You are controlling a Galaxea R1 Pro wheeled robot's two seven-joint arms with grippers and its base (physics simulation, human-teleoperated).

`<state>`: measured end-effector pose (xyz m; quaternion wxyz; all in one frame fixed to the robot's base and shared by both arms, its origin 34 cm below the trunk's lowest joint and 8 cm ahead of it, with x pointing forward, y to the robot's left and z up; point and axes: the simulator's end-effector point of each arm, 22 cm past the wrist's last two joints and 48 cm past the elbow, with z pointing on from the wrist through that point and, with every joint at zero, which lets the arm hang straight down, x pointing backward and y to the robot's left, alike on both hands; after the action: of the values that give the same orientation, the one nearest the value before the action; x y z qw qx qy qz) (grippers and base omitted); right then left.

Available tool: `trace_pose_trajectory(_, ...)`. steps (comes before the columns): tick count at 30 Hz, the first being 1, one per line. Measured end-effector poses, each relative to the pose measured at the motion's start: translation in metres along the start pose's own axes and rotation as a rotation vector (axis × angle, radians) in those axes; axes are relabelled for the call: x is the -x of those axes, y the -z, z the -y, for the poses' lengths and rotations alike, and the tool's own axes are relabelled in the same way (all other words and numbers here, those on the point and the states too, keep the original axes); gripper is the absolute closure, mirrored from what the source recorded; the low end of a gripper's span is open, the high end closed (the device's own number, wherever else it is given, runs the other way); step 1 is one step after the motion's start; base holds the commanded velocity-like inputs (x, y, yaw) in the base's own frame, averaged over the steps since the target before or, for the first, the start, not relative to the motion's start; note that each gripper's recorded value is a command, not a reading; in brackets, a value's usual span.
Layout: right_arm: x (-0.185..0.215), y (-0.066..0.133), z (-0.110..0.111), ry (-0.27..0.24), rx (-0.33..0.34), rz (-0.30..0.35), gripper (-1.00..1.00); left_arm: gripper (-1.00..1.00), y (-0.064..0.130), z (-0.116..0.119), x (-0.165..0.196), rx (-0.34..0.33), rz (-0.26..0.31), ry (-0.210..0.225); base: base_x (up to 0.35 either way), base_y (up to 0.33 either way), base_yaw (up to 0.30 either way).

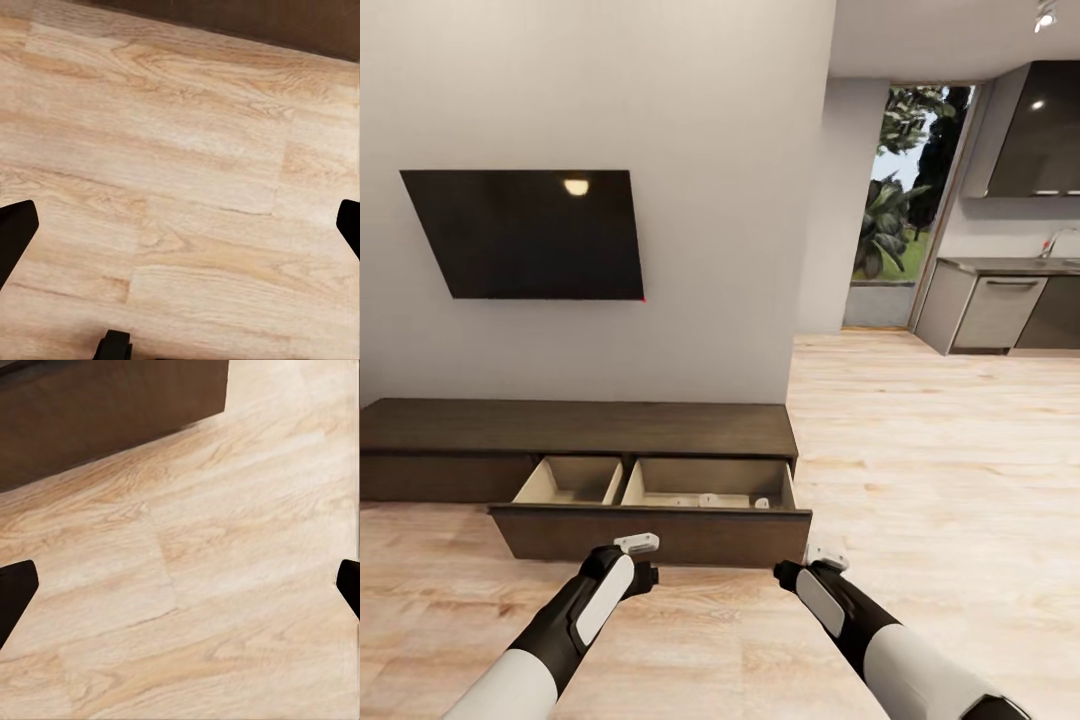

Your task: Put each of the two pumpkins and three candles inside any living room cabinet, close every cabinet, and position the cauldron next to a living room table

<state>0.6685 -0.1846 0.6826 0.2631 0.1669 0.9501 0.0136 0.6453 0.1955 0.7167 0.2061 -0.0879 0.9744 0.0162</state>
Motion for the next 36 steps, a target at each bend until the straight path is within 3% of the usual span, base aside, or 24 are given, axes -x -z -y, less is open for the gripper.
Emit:
trace_pose_trajectory(5, -0.008, -0.016, 0.030, -0.017, -0.067, 0.048, -1.00, -1.00, -0.008, -0.002, 0.008, 0.010, 0.060, 0.023, 0.000, 0.000, 0.000)
trace_pose_trajectory(7, -0.011, -0.022, 0.047, -0.010, -0.103, 0.084, -1.00, -1.00, -0.011, -0.003, 0.014, 0.029, 0.109, 0.009, 0.000, 0.000, 0.000)
trace_pose_trajectory(11, -0.016, -0.032, 0.046, 0.046, -0.056, 0.120, -1.00, -1.00, -0.021, -0.007, 0.021, 0.061, 0.197, 0.011, 0.000, 0.000, 0.000)
trace_pose_trajectory(13, -0.016, -0.036, 0.046, 0.055, -0.034, 0.145, -1.00, -1.00, -0.028, -0.010, 0.021, 0.076, 0.244, 0.029, 0.000, 0.000, 0.000)
trace_pose_trajectory(15, -0.013, -0.039, 0.051, 0.051, -0.038, 0.185, -1.00, -1.00, -0.030, -0.006, 0.023, 0.077, 0.290, 0.015, 0.000, 0.000, 0.000)
trace_pose_trajectory(21, -0.011, -0.046, 0.060, 0.055, -0.048, 0.253, -1.00, -1.00, -0.038, -0.002, 0.023, 0.076, 0.336, 0.003, 0.000, 0.000, 0.000)
trace_pose_trajectory(24, 0.004, -0.044, 0.051, 0.133, -0.030, 0.341, -1.00, -1.00, -0.046, -0.007, 0.017, 0.089, 0.342, 0.006, 0.000, 0.000, 0.000)
trace_pose_trajectory(28, 0.008, -0.044, 0.033, 0.211, -0.002, 0.393, -1.00, -1.00, -0.053, -0.003, 0.013, 0.087, 0.352, -0.012, 0.000, 0.000, 0.000)
trace_pose_trajectory(31, 0.009, -0.046, 0.030, 0.222, 0.004, 0.410, -1.00, -1.00, -0.055, 0.004, 0.011, 0.078, 0.370, -0.041, 0.000, 0.000, 0.000)
trace_pose_trajectory(36, 0.012, -0.050, 0.027, 0.217, 0.013, 0.449, -1.00, -1.00, -0.062, 0.007, 0.008, 0.074, 0.382, -0.047, 0.000, 0.000, 0.000)
